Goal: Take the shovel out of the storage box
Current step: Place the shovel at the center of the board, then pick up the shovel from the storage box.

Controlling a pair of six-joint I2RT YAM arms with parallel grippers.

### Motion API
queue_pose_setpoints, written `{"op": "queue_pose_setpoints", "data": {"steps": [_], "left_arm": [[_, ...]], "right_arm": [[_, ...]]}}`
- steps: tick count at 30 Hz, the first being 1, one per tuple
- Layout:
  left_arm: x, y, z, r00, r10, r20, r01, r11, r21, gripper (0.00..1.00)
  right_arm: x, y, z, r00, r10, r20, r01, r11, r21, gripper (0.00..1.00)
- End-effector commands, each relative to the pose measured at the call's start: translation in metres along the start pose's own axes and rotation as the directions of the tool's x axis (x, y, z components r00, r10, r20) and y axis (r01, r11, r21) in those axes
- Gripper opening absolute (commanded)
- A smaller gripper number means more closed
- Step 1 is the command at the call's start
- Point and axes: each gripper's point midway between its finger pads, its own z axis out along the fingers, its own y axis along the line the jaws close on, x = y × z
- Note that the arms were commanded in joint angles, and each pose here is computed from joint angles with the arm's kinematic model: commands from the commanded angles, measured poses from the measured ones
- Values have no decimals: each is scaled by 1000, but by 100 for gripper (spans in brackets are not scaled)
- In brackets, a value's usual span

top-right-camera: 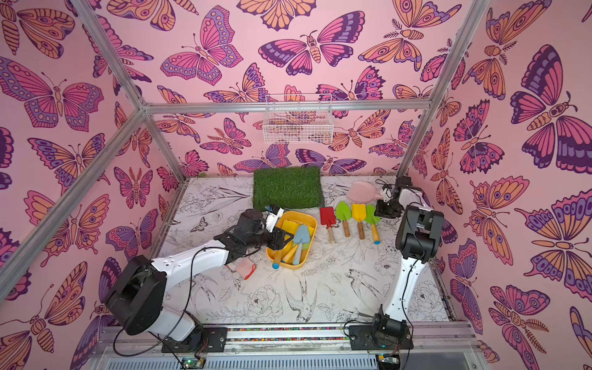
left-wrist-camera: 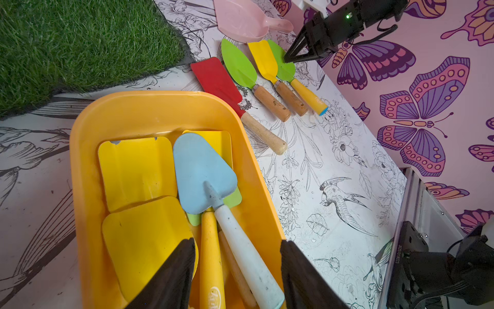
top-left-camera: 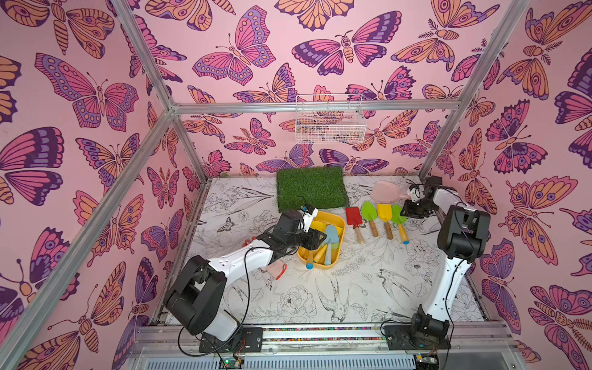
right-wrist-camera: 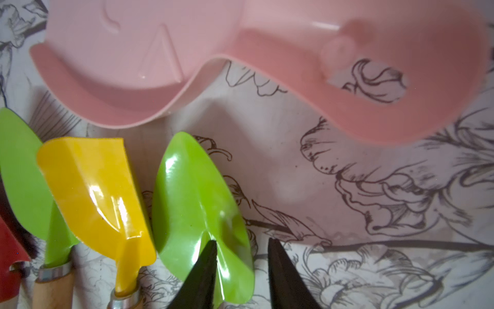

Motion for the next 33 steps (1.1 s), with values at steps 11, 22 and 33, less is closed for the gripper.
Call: {"op": "queue_pose_setpoints", "data": {"steps": [11, 22, 33], "left_arm": [[0, 7, -11, 999, -49, 14, 49, 998, -24, 59], [4, 8, -13, 996, -86, 2, 86, 996, -32, 59], [14, 18, -9, 988, -138, -62, 132, 987, -92, 57]], "right_arm": [[-15, 7, -107, 927, 175, 332, -222, 969, 110, 48], [24, 71, -164, 917, 160, 365, -215, 970, 114, 48], [71, 161, -168, 941, 87, 326, -89, 996, -9, 47]]}}
